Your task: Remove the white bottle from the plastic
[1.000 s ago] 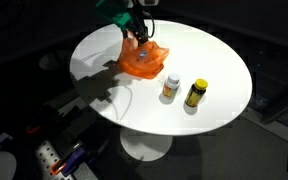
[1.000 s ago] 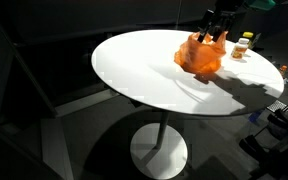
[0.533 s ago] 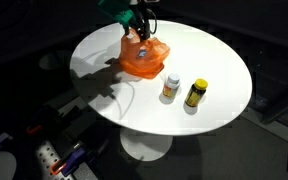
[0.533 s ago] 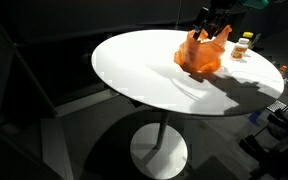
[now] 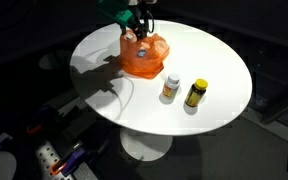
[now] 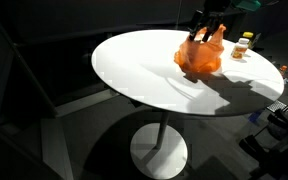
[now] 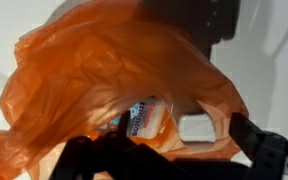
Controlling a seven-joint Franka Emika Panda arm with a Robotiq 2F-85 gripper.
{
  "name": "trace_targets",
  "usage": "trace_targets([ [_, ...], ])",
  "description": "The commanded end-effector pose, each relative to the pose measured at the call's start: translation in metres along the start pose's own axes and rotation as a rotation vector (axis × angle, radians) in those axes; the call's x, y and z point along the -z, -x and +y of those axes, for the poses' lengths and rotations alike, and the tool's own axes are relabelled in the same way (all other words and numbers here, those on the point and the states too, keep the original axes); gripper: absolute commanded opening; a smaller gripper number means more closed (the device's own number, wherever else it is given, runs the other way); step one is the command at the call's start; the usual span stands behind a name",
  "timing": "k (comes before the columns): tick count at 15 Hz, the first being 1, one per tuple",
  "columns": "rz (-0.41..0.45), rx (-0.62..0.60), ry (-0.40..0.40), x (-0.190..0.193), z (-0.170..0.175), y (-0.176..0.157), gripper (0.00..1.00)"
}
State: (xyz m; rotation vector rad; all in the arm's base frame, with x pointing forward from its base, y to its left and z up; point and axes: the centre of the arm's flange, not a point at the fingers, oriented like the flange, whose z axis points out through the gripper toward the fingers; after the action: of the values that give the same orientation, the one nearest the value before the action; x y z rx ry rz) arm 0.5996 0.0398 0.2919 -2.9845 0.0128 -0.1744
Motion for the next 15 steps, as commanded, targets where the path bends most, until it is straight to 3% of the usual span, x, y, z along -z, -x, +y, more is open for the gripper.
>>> trace_targets([
  [1,-0.039,0.017,-0.010,0.000,-0.007,-0.009,1.00],
  [2,-0.042,0.020,-0.004,0.000,-0.008,-0.009,0.98],
  [4,-0.039,0.024,0.005,0.000,-0.008,-0.010,0.73],
  [6,-0.026,0.036,0.017,0.002,-0.008,-0.013,0.65],
  [12,-0.006,0.079,0.050,0.016,-0.010,-0.012,0.15],
  [15,-0.009,0.070,0.055,0.032,-0.013,0.000,0.12],
])
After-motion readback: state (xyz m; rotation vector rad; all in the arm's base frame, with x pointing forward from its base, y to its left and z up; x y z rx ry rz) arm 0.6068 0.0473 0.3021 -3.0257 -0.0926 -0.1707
